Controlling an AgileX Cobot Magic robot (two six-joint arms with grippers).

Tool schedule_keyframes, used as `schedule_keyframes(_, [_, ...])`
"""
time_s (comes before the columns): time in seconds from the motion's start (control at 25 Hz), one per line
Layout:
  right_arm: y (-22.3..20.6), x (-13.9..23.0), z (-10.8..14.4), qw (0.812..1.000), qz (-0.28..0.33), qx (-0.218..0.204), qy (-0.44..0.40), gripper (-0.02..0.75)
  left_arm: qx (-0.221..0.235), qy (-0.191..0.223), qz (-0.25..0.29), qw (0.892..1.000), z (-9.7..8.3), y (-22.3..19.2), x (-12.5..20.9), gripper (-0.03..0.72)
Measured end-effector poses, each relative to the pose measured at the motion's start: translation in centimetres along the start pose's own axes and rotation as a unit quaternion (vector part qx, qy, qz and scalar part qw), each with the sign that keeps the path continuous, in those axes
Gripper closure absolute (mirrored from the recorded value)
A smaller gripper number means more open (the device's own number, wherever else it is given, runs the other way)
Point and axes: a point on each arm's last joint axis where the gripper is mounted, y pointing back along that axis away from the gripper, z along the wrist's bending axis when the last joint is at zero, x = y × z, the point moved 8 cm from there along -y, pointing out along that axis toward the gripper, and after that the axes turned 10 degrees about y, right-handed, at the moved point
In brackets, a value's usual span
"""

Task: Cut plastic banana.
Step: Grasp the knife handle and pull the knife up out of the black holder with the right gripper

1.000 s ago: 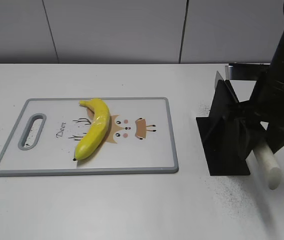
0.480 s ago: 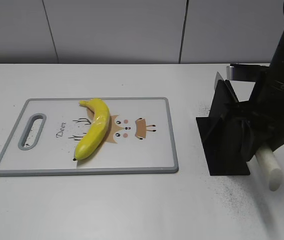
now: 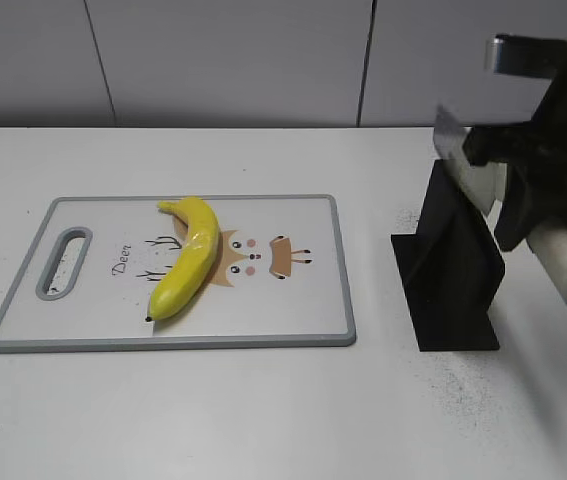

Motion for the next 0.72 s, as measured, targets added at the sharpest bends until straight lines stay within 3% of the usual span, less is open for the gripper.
schedule_keyframes(0.52, [8.5, -5.1, 1.2, 0.988, -0.151, 0.007, 0.032, 0.580, 0.000, 0.000, 0.000, 1.000, 0.0, 0.0, 0.0, 0.143])
schedule_keyframes(0.72, [10.9, -6.1, 1.7, 0.978, -0.189, 0.013, 0.089, 0.580, 0.000, -0.001, -0.002, 1.000, 0.0, 0.2, -0.2, 0.143])
